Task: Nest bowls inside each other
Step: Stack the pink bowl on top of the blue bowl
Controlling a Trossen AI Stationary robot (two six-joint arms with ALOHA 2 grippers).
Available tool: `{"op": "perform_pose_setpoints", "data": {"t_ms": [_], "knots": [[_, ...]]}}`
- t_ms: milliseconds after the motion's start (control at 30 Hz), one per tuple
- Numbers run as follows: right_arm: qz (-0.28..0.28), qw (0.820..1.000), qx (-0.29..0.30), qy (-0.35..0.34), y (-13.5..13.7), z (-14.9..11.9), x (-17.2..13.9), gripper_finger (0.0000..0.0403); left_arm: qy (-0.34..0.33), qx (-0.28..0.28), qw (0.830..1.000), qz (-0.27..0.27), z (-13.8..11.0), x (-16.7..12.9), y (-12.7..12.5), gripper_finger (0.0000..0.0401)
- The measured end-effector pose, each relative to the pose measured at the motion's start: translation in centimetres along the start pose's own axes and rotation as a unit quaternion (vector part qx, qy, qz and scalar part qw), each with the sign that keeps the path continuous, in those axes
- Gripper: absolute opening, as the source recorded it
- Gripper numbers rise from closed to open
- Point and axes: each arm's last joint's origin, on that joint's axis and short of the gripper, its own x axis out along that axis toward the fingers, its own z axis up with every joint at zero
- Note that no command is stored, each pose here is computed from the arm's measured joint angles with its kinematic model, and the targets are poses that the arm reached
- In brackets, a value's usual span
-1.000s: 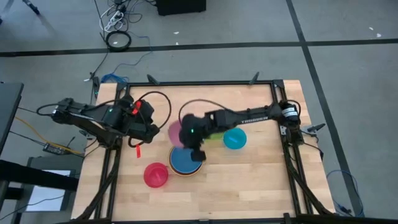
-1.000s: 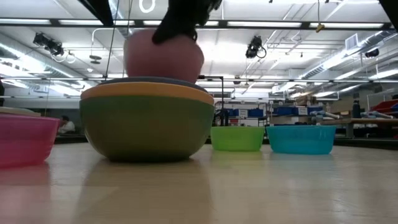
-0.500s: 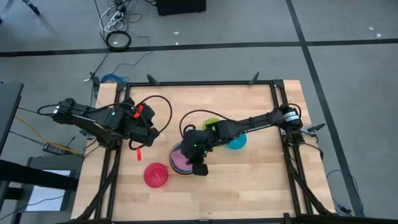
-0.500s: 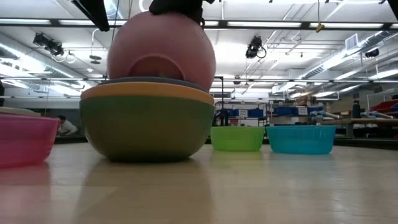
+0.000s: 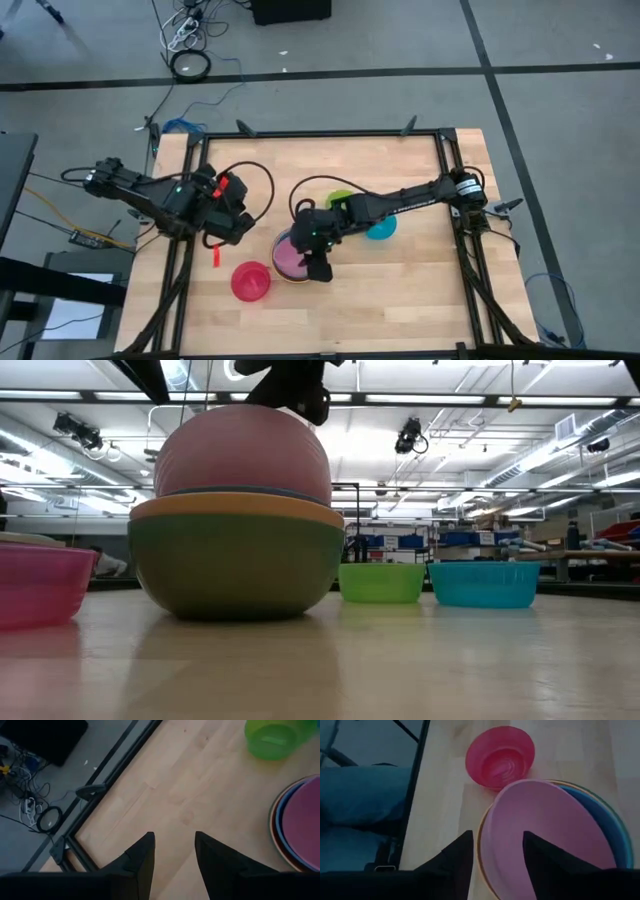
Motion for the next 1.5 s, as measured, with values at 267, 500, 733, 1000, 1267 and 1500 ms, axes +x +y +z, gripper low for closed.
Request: {"op": "perform_pose_setpoints", "data": {"t_ms": [267, 500, 733, 1000, 1267, 1500], "knots": [[0.070, 0.994, 0.070, 0.041, -1.3, -2.4, 2.5, 0.0144, -0.002, 0.000, 1.000, -0.004, -0.1, -0.1, -0.1, 0.0149], [0.081, 0.995, 0.065, 0.006, -2.0, -1.0, 0.9, 0.0137, -0.002, 0.000, 1.000, -0.004, -0.1, -0.1, -0.1, 0.0149], [0.071, 0.996, 0.042, -0.026, -1.4, -0.2, -0.8, 0.0135, -0.002, -0.001, 1.000, -0.004, -0.1, -0.1, -0.1, 0.0149], [0.079, 0.995, 0.051, 0.021, -0.8, -2.7, 1.3, 0.0120, -0.003, -0.002, 1.000, -0.005, -0.1, -0.1, -0.2, 0.0149], [0.088, 0.993, 0.074, -0.033, -3.9, -3.5, 3.0, 0.0109, -0.003, -0.002, 1.000, -0.005, -0.1, -0.1, -0.2, 0.0149], [0.142, 0.984, 0.099, -0.032, -5.0, -3.2, 2.3, 0.0110, -0.003, -0.002, 1.000, -0.005, -0.1, -0.1, -0.2, 0.0149]]}}
